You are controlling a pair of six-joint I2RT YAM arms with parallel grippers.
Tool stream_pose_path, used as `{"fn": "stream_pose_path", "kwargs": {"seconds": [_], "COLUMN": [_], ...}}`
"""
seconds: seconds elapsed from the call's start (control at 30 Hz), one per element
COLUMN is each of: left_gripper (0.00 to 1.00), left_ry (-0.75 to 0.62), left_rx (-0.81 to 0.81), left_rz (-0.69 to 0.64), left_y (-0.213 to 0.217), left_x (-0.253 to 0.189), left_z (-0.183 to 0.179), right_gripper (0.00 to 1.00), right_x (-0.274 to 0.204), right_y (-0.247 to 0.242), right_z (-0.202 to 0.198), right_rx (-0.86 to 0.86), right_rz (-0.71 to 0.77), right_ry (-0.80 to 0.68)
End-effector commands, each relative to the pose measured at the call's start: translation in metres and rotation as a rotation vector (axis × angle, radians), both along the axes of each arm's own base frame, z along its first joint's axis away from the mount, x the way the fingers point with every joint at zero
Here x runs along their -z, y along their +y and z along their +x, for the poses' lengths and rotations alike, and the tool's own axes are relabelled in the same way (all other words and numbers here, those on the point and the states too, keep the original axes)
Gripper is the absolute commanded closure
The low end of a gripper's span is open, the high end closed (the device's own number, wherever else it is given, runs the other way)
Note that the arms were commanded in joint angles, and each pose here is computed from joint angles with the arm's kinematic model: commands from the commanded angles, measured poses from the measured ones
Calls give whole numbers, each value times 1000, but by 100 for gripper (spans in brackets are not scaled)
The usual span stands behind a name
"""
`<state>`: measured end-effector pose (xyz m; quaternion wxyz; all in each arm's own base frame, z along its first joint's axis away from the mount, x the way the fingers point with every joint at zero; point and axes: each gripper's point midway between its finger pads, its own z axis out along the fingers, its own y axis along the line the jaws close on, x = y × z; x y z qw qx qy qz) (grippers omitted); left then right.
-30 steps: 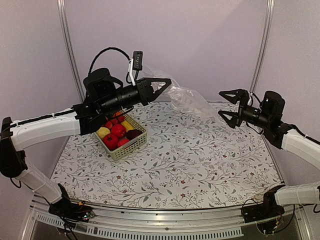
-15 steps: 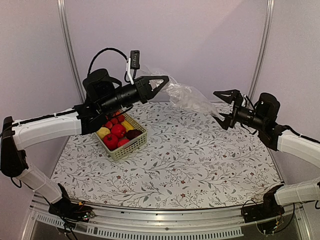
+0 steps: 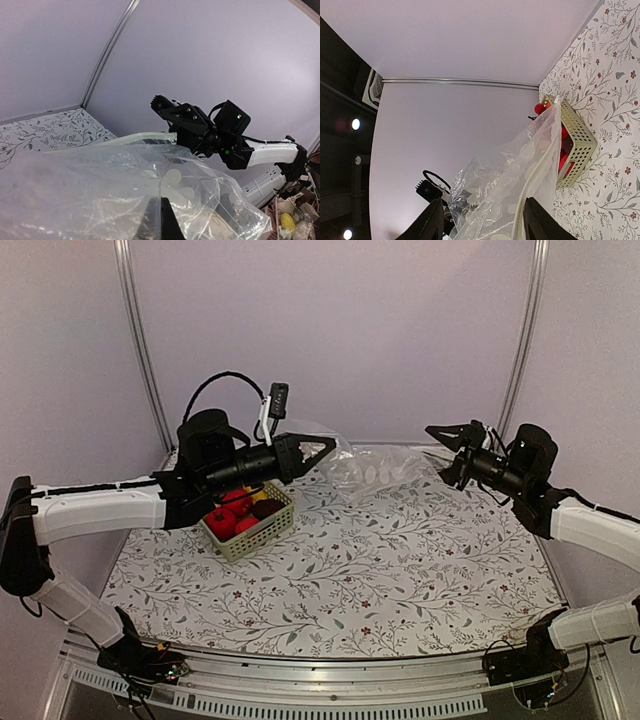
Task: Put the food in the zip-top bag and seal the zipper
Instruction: Pass from the left arm to the right, then pass from the right arm to the left
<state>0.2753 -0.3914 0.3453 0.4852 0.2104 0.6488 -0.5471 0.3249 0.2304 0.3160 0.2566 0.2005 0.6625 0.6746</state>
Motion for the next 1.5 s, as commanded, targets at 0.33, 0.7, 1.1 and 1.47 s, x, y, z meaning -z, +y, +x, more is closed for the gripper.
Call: {"fn": "stream_pose_path", "kwargs": {"seconds": [0.33, 0.7, 1.1, 1.47], "left_gripper": [100, 1, 1, 1], "left_ry": [86, 195, 96, -110], "left_rx": [-4, -191, -468, 2], "left_rz": [43, 246, 371, 139], "left_y": [8, 50, 144, 41], "left_x": [25, 75, 38, -32], "left_z": [-1, 20, 62, 28], "right_gripper": [86, 100, 100, 100], "right_x": [23, 18, -44, -114], "right_y": [4, -16, 12, 19], "right_z": [9, 16, -28, -79], "right_rx": [9, 51, -301, -351], "right_rz": [-128, -599, -765, -527], "right_ry": [-10, -138, -562, -756]}}
